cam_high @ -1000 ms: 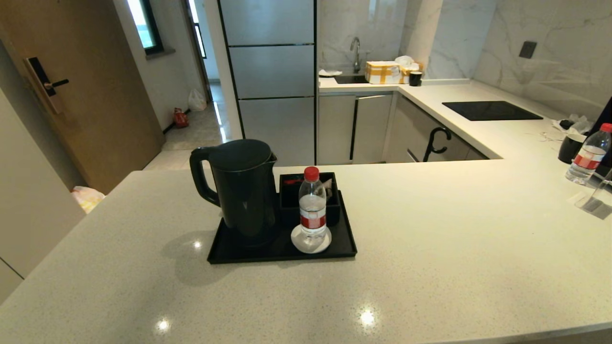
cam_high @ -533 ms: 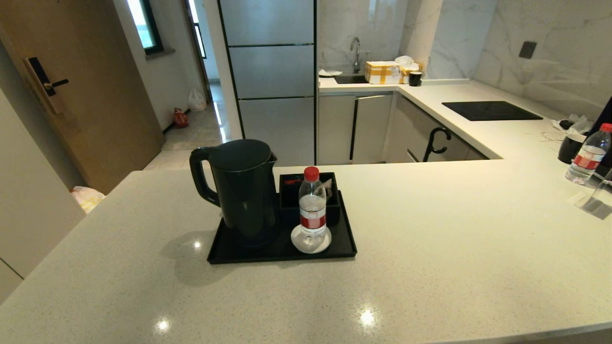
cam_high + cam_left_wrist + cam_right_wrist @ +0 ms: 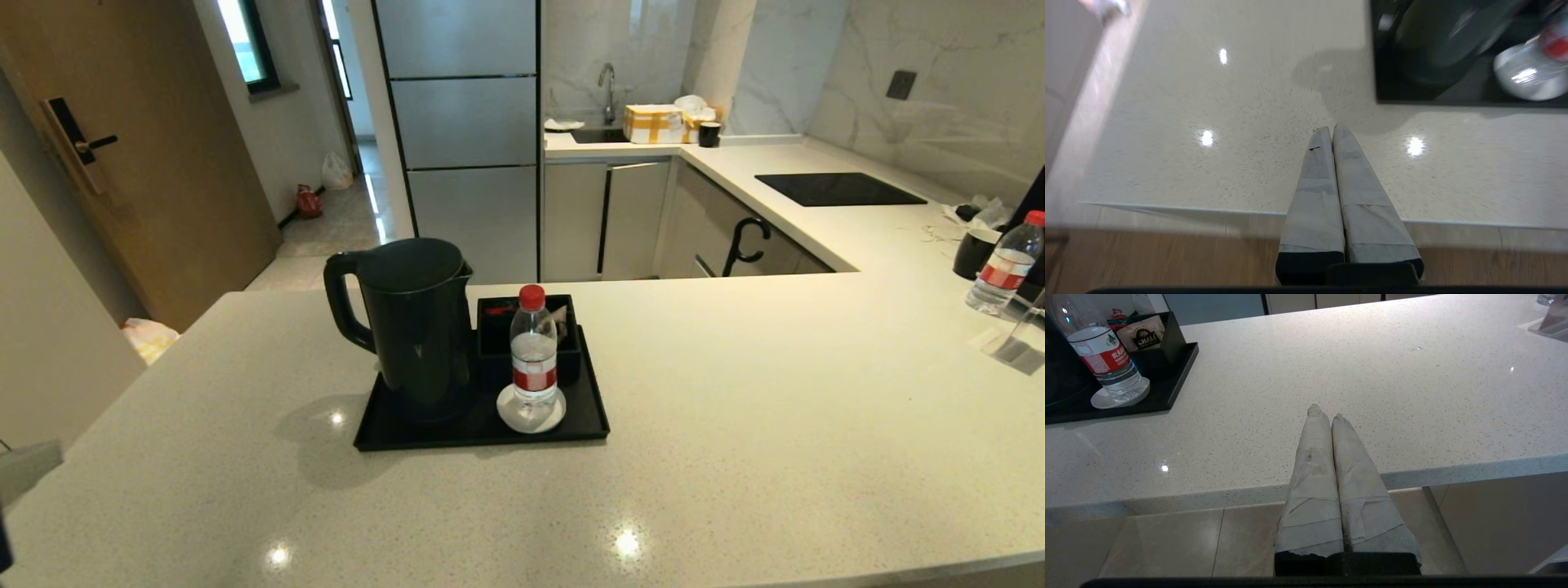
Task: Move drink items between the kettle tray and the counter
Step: Pick up the kettle
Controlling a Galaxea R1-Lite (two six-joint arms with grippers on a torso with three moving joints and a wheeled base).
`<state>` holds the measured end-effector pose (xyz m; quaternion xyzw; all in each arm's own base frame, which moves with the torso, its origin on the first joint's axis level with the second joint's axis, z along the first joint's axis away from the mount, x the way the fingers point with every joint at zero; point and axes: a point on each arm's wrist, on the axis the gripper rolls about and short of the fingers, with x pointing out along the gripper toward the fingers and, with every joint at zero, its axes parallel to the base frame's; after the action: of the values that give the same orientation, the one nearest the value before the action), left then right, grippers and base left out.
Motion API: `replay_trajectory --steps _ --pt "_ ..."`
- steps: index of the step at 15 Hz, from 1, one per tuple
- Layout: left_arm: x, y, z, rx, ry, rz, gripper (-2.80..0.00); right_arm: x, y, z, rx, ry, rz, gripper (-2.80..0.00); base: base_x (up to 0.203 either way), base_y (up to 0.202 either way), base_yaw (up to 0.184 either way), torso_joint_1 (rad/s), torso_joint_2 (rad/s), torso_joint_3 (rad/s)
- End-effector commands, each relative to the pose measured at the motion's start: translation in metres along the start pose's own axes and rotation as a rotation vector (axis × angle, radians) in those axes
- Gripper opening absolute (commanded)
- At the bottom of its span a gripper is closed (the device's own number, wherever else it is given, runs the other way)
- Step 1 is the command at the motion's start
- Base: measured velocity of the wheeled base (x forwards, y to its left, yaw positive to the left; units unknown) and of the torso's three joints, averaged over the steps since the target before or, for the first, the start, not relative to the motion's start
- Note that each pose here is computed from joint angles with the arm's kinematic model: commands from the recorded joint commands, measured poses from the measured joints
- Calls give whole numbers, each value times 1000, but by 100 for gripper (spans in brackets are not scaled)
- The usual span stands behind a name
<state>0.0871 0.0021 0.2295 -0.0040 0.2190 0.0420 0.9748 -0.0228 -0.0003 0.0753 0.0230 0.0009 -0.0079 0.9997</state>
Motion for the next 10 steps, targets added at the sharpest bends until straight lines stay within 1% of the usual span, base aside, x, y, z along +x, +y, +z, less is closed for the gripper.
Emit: replay_trajectory --steps 1,2,3,4,5,6,7,9,10 --pt "81 -6 3 16 248 11 -280 0 0 0 0 1 0 -280 0 0 0 0 0 0" --pt "110 -7 3 19 286 14 -280 0 0 0 0 1 0 -280 0 0 0 0 0 0" --pt "136 -7 5 27 303 11 -280 0 0 0 0 1 0 -280 0 0 0 0 0 0" --pt "159 -5 9 43 301 2 -280 0 0 0 0 1 2 -280 0 0 0 0 0 0" --pt "178 -1 20 65 273 -10 -280 0 0 0 0 1 0 -280 0 0 0 0 0 0" --pt "193 3 36 80 221 -17 -280 0 0 0 0 1 0 -280 0 0 0 0 0 0" --pt "207 6 47 90 190 -20 -280 0 0 0 0 1 0 -280 0 0 0 0 0 0" --pt "227 9 63 100 150 -24 -280 0 0 0 0 1 0 -280 0 0 0 0 0 0" --pt "230 10 66 102 143 -28 -280 0 0 0 0 1 0 -280 0 0 0 0 0 0"
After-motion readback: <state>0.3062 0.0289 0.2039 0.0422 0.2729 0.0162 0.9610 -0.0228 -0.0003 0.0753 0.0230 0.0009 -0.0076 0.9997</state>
